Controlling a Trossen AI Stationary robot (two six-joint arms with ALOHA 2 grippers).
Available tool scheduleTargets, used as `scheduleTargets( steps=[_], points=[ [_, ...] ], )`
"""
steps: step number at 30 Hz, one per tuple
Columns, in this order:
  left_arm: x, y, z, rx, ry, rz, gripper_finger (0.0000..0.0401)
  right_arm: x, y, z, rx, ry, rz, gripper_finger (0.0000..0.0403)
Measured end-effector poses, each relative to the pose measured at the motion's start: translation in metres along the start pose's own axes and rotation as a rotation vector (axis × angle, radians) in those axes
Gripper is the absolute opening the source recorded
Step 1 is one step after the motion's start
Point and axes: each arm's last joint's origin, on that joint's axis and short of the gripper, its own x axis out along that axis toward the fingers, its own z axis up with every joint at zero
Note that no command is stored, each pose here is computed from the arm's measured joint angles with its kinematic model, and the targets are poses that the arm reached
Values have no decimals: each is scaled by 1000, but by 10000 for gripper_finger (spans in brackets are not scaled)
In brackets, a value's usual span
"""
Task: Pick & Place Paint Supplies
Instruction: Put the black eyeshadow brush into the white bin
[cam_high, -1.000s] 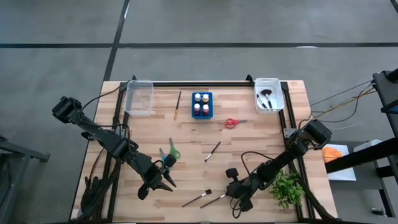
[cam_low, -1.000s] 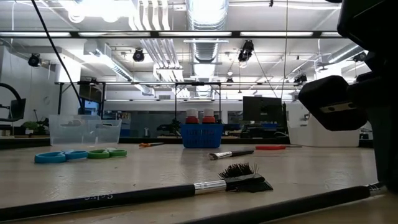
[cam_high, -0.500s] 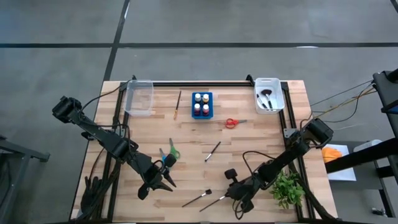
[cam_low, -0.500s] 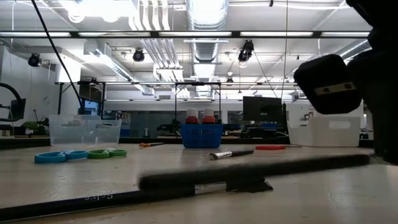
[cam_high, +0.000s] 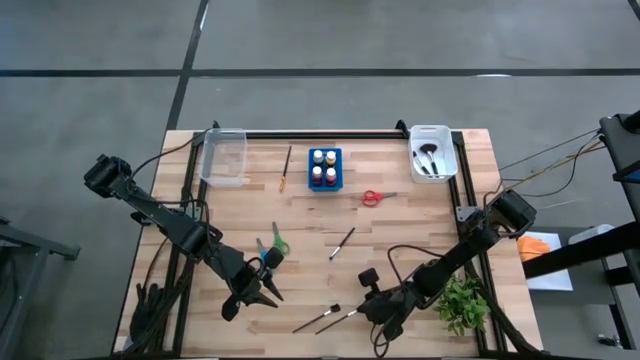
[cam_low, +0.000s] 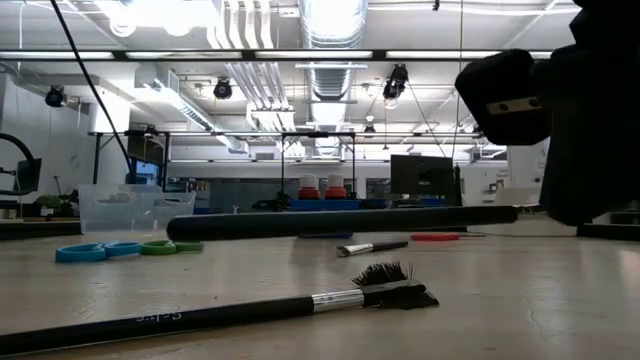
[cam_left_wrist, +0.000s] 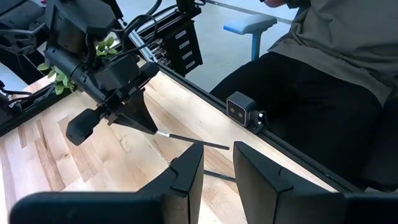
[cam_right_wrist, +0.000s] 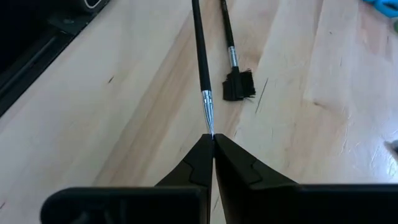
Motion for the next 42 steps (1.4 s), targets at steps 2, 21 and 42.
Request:
scheduleTargets(
  steps=[2,21,42],
  points=[
    [0,0,0,0,0,0,95,0,0,2,-15,2,0,11],
    [0,0,-1,-1,9,-2,95,-55,-17,34,-146,-149,-150,11],
    [0,0,-1,-1,11,-3,95,-94,-96,26,-11,-211,-323,11]
  ],
)
